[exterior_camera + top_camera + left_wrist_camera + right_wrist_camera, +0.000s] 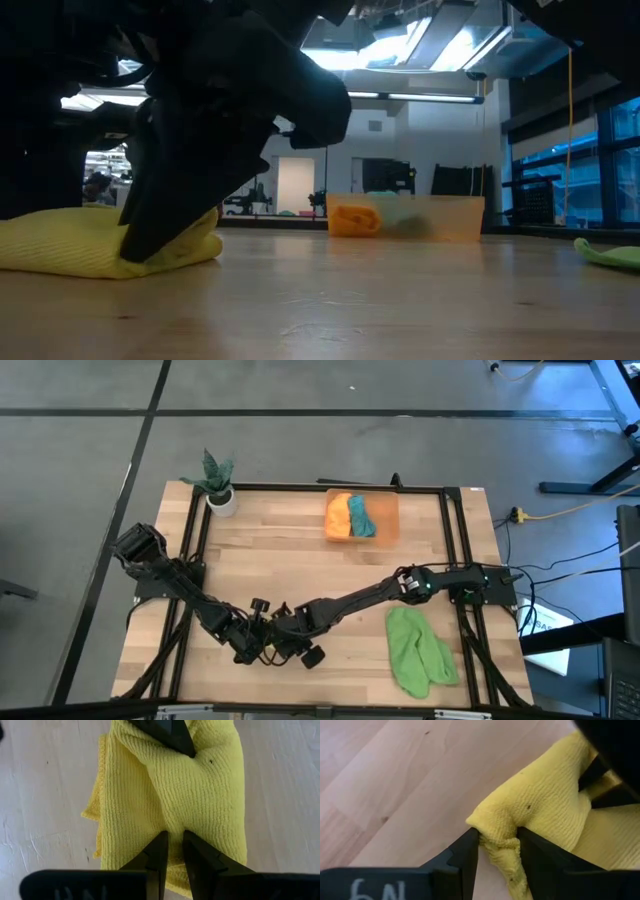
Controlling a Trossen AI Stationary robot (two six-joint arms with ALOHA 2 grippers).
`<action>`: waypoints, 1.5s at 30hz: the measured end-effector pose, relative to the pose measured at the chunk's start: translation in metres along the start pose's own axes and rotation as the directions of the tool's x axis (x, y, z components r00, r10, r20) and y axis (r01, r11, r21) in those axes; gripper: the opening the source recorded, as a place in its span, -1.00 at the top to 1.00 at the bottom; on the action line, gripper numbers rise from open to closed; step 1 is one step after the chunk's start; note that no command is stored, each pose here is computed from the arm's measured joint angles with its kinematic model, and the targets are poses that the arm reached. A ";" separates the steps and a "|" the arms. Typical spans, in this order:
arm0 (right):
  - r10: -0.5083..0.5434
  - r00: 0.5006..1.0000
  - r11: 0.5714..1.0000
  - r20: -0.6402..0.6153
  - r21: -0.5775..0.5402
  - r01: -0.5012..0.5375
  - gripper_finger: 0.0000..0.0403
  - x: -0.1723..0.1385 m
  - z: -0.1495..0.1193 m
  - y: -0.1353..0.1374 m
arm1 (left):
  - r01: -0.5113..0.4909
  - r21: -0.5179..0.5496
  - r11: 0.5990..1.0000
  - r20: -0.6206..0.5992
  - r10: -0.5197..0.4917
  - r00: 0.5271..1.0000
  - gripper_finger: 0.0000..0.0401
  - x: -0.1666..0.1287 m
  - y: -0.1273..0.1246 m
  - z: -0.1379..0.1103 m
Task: Roll microfiber towels into tight, uniform cylinder then place into a basket
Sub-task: Roll the yellow microfiber towel, then put the yellow microfiber towel into the bin
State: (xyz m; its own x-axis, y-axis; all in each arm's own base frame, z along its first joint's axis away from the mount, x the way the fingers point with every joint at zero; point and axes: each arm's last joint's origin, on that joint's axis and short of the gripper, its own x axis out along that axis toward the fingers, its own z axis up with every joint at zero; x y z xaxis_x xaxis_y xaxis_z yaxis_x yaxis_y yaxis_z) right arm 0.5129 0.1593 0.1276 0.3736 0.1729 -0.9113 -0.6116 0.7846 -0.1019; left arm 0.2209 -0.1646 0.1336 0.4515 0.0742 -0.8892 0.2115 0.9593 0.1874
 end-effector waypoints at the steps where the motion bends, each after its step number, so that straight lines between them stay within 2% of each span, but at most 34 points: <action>1: 0.006 1.000 1.000 0.001 0.001 -0.006 0.30 0.001 0.000 0.000 | 0.000 0.000 1.000 0.000 0.000 1.000 0.73 0.000 0.000 0.000; 7: -0.008 1.000 0.999 -0.014 -0.037 0.008 0.31 0.002 0.000 0.004 | 0.001 0.000 1.000 -0.001 -0.001 1.000 0.73 0.000 0.000 0.000; 10: -0.036 0.999 0.999 -0.026 -0.039 0.035 0.38 0.002 0.000 0.004 | 0.001 0.000 1.000 -0.001 -0.001 1.000 0.73 0.000 0.000 0.000; 19: -0.071 0.996 0.997 -0.046 -0.028 0.070 0.92 0.001 -0.001 0.003 | 0.001 -0.001 1.000 -0.001 -0.001 1.000 0.73 0.000 0.000 0.000; 29: -0.154 0.985 0.988 -0.074 -0.001 0.155 0.93 -0.002 -0.001 -0.001 | -0.005 -0.007 1.000 -0.011 0.005 1.000 0.73 -0.006 0.006 -0.001; 39: -0.199 0.975 0.979 -0.098 0.034 0.203 0.93 -0.003 -0.003 -0.004 | 0.015 -0.046 0.999 0.052 -0.012 0.999 0.73 -0.054 0.024 -0.002; 42: -0.196 0.976 0.979 -0.100 0.038 0.200 0.93 -0.003 -0.003 -0.004 | 0.007 -0.052 0.999 0.039 -0.005 0.999 0.73 -0.062 0.029 -0.007; 45: -0.209 0.972 0.976 -0.106 0.040 0.214 0.93 -0.004 -0.003 -0.004 | 0.030 -0.058 0.998 0.083 -0.025 0.996 0.73 -0.074 0.031 -0.008</action>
State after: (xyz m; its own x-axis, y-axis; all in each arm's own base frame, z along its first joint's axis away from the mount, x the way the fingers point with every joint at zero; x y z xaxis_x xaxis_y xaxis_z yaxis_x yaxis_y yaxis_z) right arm 0.5121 0.1540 0.1302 0.4173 -0.0589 -0.9068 -0.4885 0.8269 -0.2786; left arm 0.1872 -0.1386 0.2020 0.5161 0.0277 -0.8561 0.1740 0.9753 0.1364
